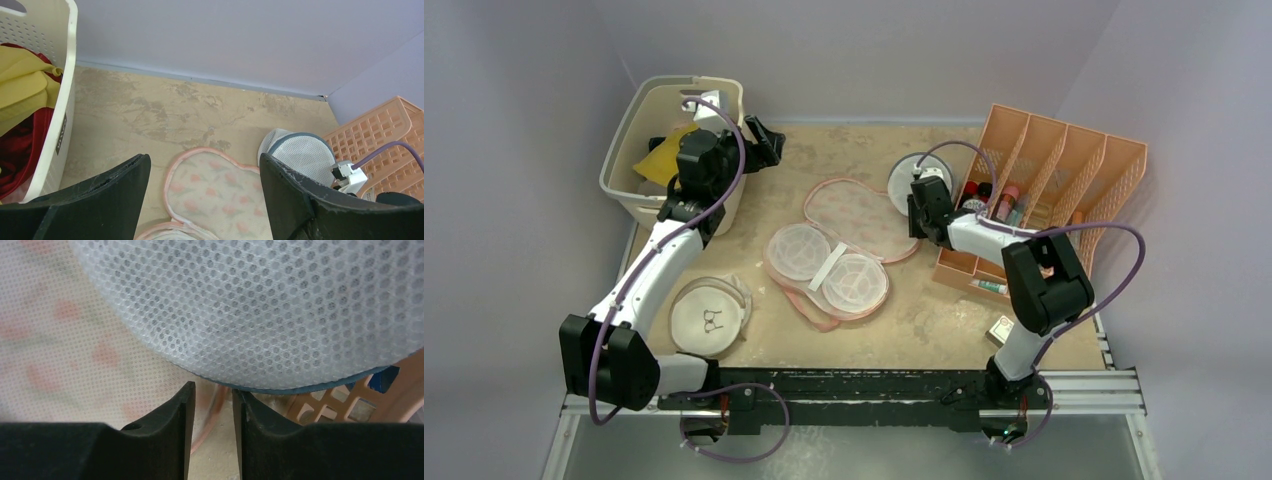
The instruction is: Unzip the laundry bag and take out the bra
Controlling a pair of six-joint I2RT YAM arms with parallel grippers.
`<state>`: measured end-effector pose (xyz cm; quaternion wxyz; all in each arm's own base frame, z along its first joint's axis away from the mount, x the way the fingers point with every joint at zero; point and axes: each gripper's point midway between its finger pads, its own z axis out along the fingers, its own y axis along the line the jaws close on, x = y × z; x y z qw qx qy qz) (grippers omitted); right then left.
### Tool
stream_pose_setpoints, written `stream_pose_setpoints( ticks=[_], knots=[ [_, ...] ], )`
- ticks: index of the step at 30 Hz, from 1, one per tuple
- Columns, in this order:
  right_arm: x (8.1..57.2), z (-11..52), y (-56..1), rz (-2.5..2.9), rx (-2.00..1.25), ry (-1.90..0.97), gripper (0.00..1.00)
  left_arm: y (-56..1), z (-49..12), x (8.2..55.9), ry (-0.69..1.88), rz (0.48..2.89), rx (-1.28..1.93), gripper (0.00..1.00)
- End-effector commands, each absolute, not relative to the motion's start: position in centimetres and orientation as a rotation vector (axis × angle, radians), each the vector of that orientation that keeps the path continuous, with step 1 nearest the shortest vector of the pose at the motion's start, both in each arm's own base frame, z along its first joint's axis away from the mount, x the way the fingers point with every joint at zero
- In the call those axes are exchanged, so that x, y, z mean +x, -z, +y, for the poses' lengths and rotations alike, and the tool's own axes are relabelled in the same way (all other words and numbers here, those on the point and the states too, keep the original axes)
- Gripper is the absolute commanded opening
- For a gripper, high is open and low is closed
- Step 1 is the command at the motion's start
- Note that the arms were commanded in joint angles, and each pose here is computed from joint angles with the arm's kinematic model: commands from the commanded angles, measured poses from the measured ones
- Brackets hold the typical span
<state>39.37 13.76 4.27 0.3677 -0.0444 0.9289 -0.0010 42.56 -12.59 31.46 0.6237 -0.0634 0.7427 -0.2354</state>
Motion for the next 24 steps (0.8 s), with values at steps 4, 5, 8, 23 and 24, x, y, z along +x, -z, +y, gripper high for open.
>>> stream_pose_setpoints(
  ticks=[4,5,8,23,24],
  knots=[
    [41.0,12.9,-4.9,2.292,0.05,0.045,0.35,-34.4,-12.5,43.0,0.537,1.627,-0.127,0.79],
    [40.4,12.6,-4.0,2.312,0.048,0.056,0.34,-34.5,-12.5,43.0,0.539,1.626,-0.125,0.79],
    [40.2,12.5,-3.2,2.322,0.047,0.063,0.34,-34.6,-12.6,43.0,0.541,1.627,-0.124,0.79],
    [40.4,14.3,-3.7,2.298,-0.001,-0.048,0.02,-34.6,-12.5,43.0,0.538,1.626,-0.124,0.79],
    [40.4,14.7,-4.4,2.281,-0.018,-0.074,0.0,-34.6,-12.5,43.0,0.538,1.625,-0.123,0.79]
  ],
)
